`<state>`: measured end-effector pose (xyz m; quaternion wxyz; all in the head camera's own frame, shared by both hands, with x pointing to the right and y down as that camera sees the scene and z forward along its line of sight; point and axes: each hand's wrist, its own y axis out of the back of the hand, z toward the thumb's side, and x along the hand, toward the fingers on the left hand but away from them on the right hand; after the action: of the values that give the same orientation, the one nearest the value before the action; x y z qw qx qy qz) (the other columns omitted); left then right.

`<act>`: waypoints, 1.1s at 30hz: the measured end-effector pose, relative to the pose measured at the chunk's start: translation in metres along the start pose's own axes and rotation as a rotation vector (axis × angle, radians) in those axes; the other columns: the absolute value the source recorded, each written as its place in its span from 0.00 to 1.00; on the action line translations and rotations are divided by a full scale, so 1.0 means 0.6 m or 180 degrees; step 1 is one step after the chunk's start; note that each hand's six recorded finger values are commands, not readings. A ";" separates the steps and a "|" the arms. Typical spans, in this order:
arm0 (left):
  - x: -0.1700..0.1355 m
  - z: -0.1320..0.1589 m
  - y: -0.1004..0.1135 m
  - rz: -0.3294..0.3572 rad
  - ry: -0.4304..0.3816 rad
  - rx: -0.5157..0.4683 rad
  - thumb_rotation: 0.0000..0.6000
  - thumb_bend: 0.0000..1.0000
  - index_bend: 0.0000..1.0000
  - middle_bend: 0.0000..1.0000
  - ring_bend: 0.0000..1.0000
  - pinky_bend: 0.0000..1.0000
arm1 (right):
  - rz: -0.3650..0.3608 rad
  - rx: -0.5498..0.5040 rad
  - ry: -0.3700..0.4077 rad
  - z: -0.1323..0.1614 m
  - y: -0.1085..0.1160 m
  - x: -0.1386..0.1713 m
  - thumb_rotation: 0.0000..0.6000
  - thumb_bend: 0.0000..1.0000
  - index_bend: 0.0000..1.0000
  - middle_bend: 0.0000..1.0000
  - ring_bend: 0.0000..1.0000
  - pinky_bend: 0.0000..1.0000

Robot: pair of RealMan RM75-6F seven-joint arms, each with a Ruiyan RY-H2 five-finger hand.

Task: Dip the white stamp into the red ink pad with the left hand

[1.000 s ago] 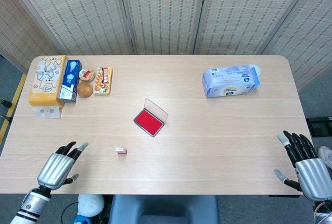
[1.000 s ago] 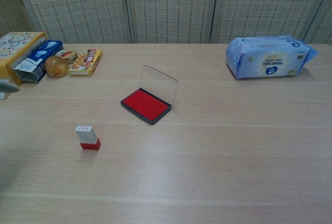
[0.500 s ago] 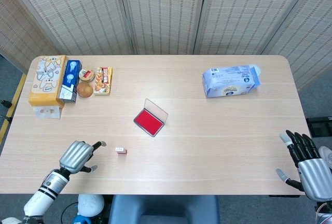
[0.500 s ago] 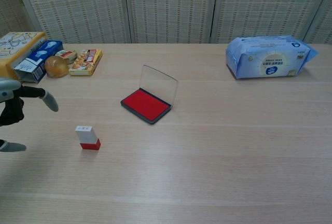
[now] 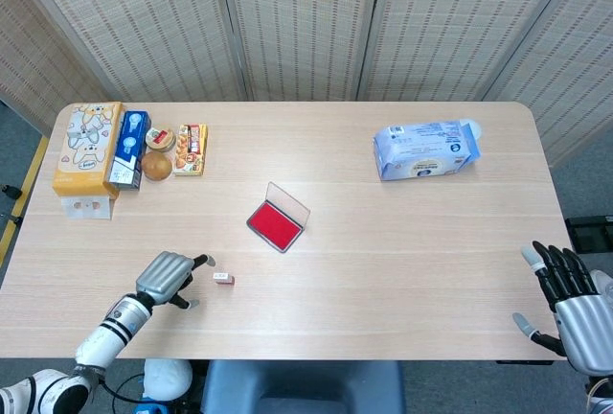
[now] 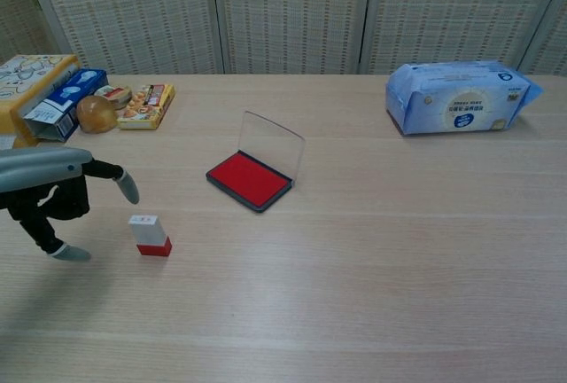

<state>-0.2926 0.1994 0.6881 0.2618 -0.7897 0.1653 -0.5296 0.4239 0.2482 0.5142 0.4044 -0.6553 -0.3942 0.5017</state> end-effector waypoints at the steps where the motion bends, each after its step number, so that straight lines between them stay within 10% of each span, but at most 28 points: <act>1: 0.003 0.001 0.000 -0.0015 0.0012 0.0009 1.00 0.22 0.31 1.00 0.85 0.77 | -0.0005 -0.0002 0.0001 0.000 0.001 0.000 1.00 0.22 0.00 0.00 0.00 0.00; 33: 0.008 -0.001 -0.034 -0.0336 0.0231 0.0053 0.98 0.22 0.33 1.00 0.86 0.77 | -0.0175 -0.0044 0.0016 -0.002 0.019 0.016 1.00 0.22 0.00 0.00 0.00 0.00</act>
<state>-0.2915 0.2130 0.7038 0.2339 -0.7755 0.1285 -0.5722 0.4282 0.2526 0.5009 0.4145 -0.6481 -0.4146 0.4860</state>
